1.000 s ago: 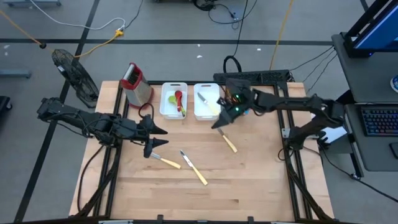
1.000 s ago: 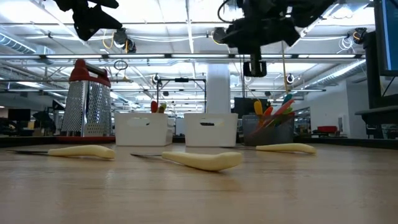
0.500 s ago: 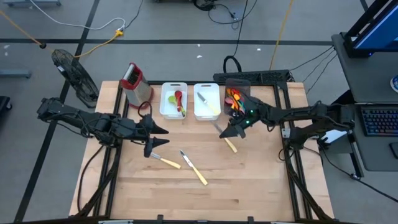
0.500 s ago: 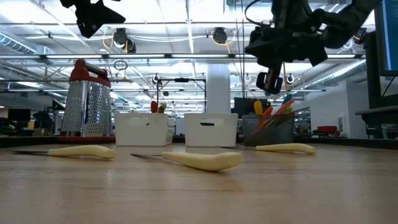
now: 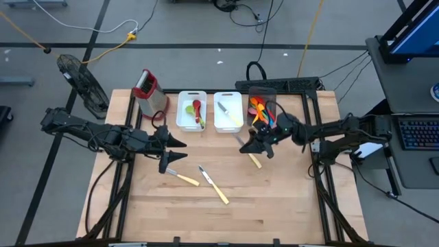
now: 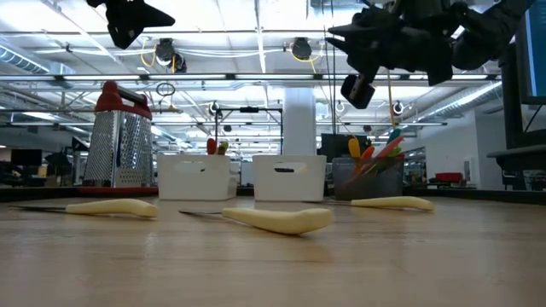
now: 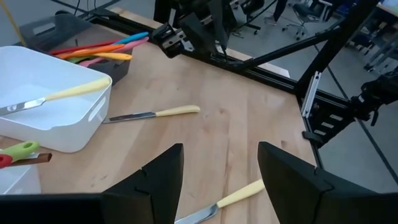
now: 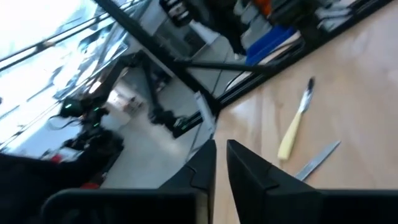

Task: Pick & Place Kitchen Items
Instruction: Put the yellow knife into the right white bin

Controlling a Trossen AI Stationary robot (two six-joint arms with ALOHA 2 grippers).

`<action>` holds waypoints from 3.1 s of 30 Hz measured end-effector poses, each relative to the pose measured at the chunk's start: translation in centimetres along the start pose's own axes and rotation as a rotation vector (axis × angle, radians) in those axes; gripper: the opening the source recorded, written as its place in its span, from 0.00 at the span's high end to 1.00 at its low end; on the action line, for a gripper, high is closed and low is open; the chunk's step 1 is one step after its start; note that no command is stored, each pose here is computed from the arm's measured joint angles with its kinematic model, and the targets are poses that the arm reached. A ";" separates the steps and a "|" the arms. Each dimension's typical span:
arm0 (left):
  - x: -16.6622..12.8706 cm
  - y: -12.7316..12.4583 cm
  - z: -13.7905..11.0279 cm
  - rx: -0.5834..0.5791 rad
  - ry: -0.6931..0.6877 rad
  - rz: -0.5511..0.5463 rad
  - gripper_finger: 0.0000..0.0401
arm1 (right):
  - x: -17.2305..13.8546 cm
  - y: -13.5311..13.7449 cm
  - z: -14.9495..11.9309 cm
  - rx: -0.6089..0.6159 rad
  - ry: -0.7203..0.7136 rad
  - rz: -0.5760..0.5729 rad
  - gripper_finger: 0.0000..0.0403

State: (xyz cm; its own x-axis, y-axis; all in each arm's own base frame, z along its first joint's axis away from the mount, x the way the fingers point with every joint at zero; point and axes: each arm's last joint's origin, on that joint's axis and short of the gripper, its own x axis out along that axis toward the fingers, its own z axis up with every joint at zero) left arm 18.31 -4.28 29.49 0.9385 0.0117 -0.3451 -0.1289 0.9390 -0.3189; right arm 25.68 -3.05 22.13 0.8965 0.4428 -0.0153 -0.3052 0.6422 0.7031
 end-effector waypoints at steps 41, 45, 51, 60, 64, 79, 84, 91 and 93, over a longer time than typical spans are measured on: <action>-2.5 0.6 0.2 0.176 -0.015 -0.010 0.47 | 2.6 5.1 -0.9 -0.206 0.674 -0.735 0.54; -2.5 0.6 0.2 0.178 -0.014 -0.010 0.47 | 2.9 4.0 -1.6 -0.138 0.703 -0.785 0.52; -2.5 0.6 0.2 0.178 -0.014 -0.010 0.47 | 3.9 1.7 -2.9 -0.075 0.773 -0.865 0.52; -2.5 0.7 0.0 0.166 0.006 -0.002 0.47 | 3.6 -2.0 -3.1 0.072 0.784 -1.039 0.52; -2.5 0.8 0.0 0.157 0.016 0.002 0.47 | 3.3 -2.7 -3.1 0.144 0.784 -1.057 0.52; -2.5 0.8 -0.2 0.165 0.028 0.009 0.47 | 3.9 -4.5 -4.6 0.262 0.835 -1.086 0.52; -2.5 0.8 -0.2 0.165 0.026 0.017 0.47 | 4.3 -5.9 -5.5 0.258 0.857 -1.133 0.52; -2.5 0.9 -0.2 0.166 0.030 0.020 0.47 | 4.1 -7.3 -7.2 0.287 0.947 -1.235 0.52; -2.5 0.9 -0.2 0.166 0.030 0.019 0.47 | 3.9 -7.5 -7.7 0.282 0.983 -1.273 0.53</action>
State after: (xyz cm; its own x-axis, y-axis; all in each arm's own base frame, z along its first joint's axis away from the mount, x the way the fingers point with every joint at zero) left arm 15.81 -3.56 29.89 0.9262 0.0224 -0.3764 -0.0901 0.9825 -0.1630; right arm 29.01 -1.34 11.31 -0.0627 0.0228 -0.9978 0.5930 0.8049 -0.0189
